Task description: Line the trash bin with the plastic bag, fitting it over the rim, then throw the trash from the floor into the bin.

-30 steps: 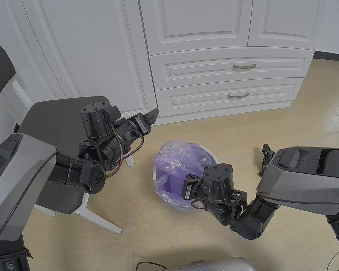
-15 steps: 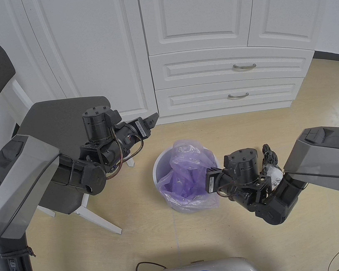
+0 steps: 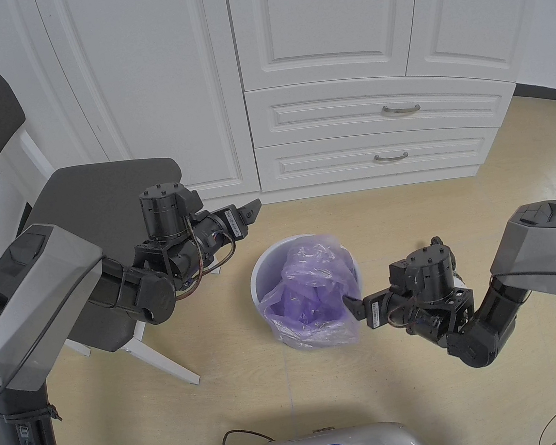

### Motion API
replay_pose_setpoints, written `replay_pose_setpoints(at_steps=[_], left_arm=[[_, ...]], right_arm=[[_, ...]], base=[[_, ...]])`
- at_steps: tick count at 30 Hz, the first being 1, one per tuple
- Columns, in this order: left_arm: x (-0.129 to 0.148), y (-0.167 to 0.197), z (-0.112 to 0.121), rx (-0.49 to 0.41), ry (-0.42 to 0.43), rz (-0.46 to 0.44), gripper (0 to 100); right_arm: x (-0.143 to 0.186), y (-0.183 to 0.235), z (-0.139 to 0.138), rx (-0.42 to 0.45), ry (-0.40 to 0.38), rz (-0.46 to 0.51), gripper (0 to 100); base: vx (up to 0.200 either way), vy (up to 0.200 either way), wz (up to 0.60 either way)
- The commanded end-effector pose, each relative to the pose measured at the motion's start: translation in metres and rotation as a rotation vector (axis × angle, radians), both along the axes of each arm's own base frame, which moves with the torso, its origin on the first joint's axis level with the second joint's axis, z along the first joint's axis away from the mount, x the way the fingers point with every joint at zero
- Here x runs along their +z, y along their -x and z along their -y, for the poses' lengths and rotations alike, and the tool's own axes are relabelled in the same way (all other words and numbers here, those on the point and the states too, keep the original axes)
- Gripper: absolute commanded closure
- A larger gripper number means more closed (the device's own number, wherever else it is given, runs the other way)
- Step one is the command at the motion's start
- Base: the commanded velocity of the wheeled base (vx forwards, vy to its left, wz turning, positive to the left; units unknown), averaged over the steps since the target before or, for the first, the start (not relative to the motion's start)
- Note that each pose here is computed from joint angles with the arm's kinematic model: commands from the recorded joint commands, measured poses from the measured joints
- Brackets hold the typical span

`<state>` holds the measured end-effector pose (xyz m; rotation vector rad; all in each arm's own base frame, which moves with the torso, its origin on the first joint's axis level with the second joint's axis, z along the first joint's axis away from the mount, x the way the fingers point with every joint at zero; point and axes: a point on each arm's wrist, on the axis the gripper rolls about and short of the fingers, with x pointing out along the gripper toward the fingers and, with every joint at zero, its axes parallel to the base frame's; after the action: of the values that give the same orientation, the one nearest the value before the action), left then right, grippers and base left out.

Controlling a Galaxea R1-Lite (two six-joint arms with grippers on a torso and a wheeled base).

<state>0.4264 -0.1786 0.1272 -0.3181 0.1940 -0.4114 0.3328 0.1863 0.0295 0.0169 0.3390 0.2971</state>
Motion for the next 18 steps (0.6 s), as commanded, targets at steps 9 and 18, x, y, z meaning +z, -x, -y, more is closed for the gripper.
replay_pose_setpoints(at_steps=[9, 18], left_arm=[[-0.006, 0.001, 0.000, -0.001, -0.013, -0.011, 0], [-0.005, 0.000, 0.000, 0.001, -0.010, -0.003, 0]], right_arm=[[-0.039, 0.017, -0.050, 0.062, 0.003, 0.026, 0], [-0.033, -0.026, -0.059, -0.095, -0.145, 0.127, 0]], base=[[0.000, 0.000, 0.00], [0.000, 0.000, 0.00]])
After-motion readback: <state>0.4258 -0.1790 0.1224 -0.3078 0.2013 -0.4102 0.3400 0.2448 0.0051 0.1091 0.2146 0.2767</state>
